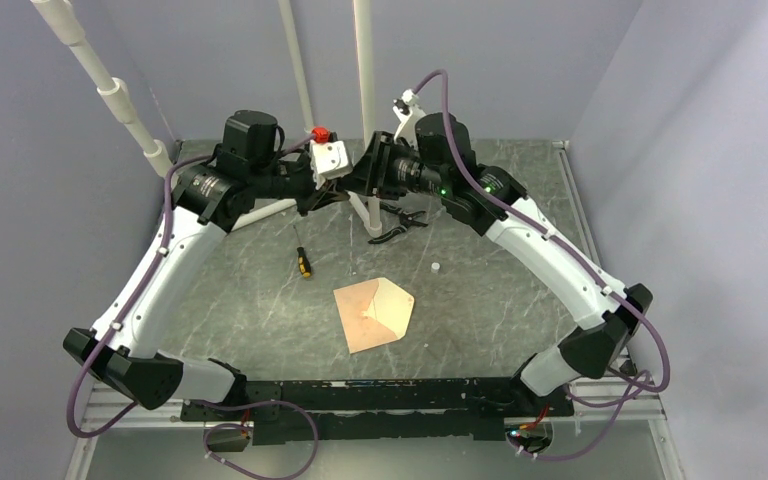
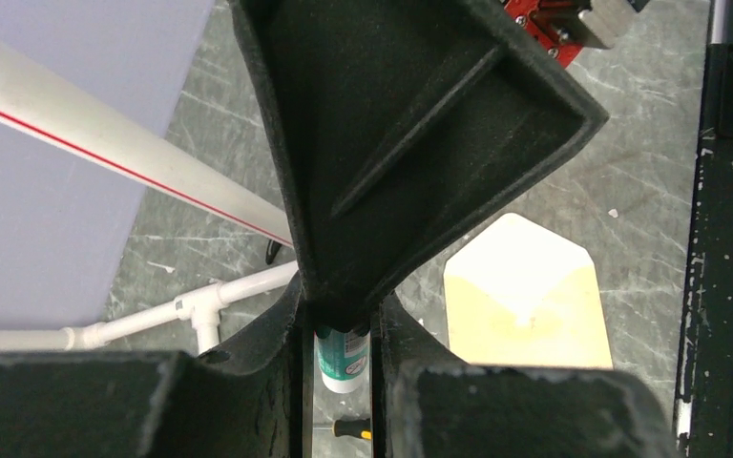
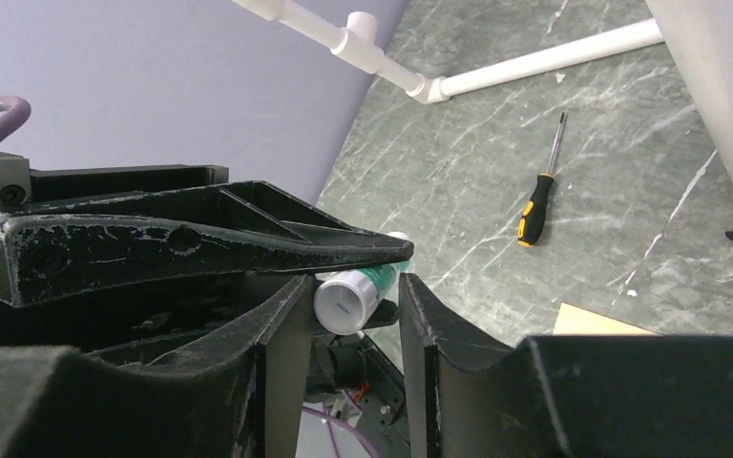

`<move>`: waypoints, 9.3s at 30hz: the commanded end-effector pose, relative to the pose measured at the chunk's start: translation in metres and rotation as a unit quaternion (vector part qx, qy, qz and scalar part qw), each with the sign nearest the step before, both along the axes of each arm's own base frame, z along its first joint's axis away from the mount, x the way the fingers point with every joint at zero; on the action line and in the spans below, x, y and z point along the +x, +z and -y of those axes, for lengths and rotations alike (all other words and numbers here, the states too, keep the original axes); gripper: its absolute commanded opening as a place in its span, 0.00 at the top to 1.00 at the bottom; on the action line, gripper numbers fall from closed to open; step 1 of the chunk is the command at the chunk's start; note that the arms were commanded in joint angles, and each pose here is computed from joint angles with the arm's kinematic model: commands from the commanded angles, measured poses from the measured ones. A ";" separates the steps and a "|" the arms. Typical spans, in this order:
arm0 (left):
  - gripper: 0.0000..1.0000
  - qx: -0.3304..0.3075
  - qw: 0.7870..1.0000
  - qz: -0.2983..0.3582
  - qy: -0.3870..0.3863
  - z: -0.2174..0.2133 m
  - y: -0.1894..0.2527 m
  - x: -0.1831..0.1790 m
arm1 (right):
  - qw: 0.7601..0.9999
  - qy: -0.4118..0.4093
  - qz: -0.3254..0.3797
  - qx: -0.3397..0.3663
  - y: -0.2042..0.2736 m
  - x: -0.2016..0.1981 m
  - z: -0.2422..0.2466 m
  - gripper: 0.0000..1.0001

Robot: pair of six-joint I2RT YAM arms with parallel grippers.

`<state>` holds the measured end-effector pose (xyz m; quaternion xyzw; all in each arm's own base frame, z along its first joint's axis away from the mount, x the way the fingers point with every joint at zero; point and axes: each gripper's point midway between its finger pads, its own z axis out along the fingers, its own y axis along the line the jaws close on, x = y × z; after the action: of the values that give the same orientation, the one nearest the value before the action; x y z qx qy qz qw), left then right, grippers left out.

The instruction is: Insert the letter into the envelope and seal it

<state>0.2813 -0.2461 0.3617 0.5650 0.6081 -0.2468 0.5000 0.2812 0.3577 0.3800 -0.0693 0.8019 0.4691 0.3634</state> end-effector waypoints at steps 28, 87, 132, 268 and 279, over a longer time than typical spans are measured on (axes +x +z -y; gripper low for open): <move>0.31 -0.053 0.994 -0.093 0.001 0.016 -0.002 -0.019 | 0.999 0.033 -0.018 0.017 0.013 -0.015 0.034 1.00; 0.98 -0.101 0.969 -0.186 -0.126 0.029 0.019 -0.078 | 0.952 0.210 0.222 0.031 0.048 -0.064 0.043 1.00; 0.98 -0.155 0.976 -0.131 -0.082 0.034 0.044 -0.056 | 0.920 0.182 0.347 0.022 0.075 -0.052 0.045 1.00; 0.98 -0.178 0.927 -0.153 -0.292 0.022 0.079 -0.146 | 0.827 0.362 0.428 0.048 0.098 -0.146 0.035 0.68; 0.98 -0.178 0.955 -0.119 -0.205 0.026 0.075 -0.116 | 0.897 0.253 0.354 0.071 0.106 -0.099 0.014 1.00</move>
<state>0.1453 -0.2694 0.4297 0.5567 0.4650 -0.5669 0.3904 0.1519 0.3288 0.4600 -0.4983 0.5148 0.5274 0.4567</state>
